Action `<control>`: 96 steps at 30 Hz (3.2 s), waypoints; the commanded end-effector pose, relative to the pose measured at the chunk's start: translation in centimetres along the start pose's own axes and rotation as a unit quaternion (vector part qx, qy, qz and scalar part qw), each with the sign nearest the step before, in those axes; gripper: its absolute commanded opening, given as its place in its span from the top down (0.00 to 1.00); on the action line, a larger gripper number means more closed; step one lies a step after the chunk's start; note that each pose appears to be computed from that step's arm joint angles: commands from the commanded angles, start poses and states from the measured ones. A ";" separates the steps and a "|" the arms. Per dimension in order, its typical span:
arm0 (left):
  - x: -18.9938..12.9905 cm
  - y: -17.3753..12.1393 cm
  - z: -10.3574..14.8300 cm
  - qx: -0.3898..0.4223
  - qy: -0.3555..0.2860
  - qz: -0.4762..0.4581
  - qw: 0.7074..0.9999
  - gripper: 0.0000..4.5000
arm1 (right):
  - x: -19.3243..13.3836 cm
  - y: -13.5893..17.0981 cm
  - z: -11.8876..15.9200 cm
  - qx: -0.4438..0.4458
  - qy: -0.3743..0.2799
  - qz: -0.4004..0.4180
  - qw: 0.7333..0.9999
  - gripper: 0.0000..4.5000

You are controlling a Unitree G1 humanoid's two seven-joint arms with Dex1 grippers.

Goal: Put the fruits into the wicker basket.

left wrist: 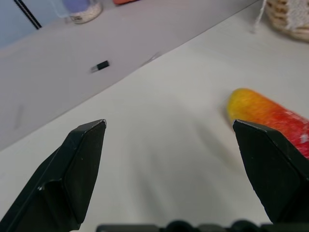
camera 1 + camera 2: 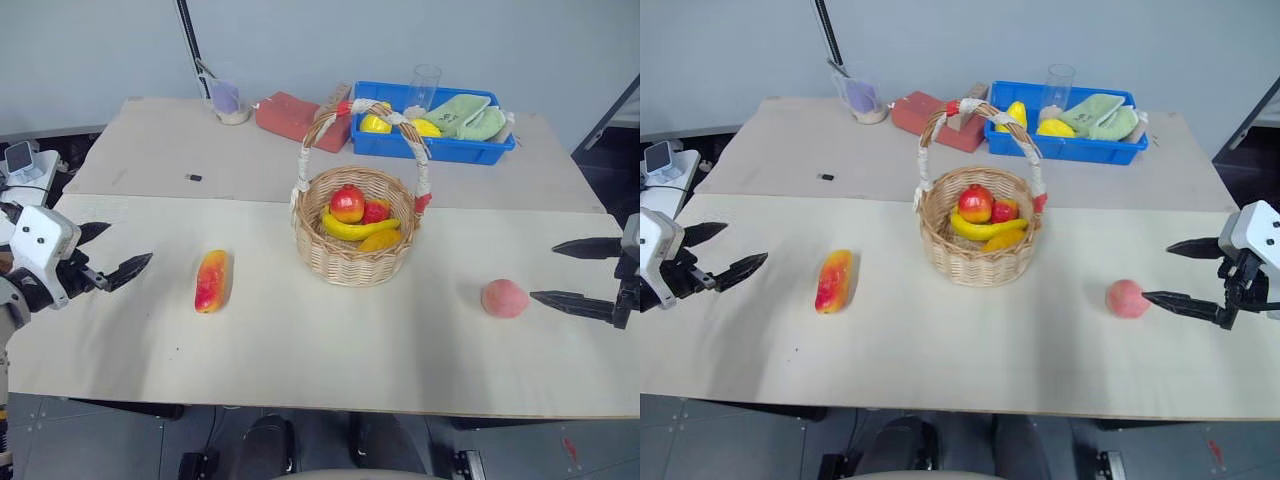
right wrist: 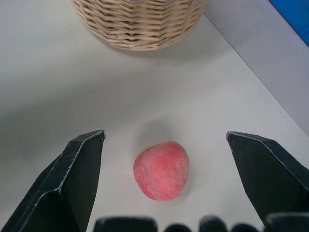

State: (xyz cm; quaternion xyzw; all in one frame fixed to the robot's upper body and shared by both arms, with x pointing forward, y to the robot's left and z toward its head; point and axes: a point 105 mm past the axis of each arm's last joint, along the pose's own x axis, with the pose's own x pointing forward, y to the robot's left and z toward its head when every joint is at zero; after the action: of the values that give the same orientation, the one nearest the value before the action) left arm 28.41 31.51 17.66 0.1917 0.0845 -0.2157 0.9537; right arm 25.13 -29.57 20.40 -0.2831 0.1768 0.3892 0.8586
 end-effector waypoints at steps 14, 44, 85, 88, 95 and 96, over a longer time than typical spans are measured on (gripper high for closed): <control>2.0 -8.1 -0.8 -0.186 0.000 0.012 0.982 0.00 | 3.7 5.0 10.1 -0.046 -0.171 0.140 0.974 0.01; 6.1 -9.0 -4.0 -0.231 0.097 0.092 0.964 0.63 | 6.7 8.4 16.5 -0.132 -0.254 0.259 0.923 0.00; 11.1 -17.8 14.9 0.114 -0.213 -0.367 0.898 0.03 | 2.0 4.2 6.2 -0.006 -0.069 -0.008 0.998 0.00; 8.2 -18.1 14.1 0.113 -0.198 -0.437 0.870 0.03 | 1.6 3.0 2.3 0.022 -0.002 -0.075 0.997 0.00; 5.8 -18.2 14.6 0.144 -0.212 -0.483 0.837 0.03 | 2.5 1.9 -2.5 0.075 0.053 -0.153 0.984 0.00; 5.6 -18.3 14.6 0.148 -0.210 -0.488 0.834 0.03 | 2.7 1.7 -2.8 0.080 0.053 -0.162 0.982 0.00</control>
State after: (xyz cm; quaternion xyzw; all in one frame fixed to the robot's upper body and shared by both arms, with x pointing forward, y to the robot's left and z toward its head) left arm 27.28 8.35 22.34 0.1984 -0.0428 -0.6895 0.6953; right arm 24.84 -28.49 15.69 -0.2442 0.2188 0.2337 0.9154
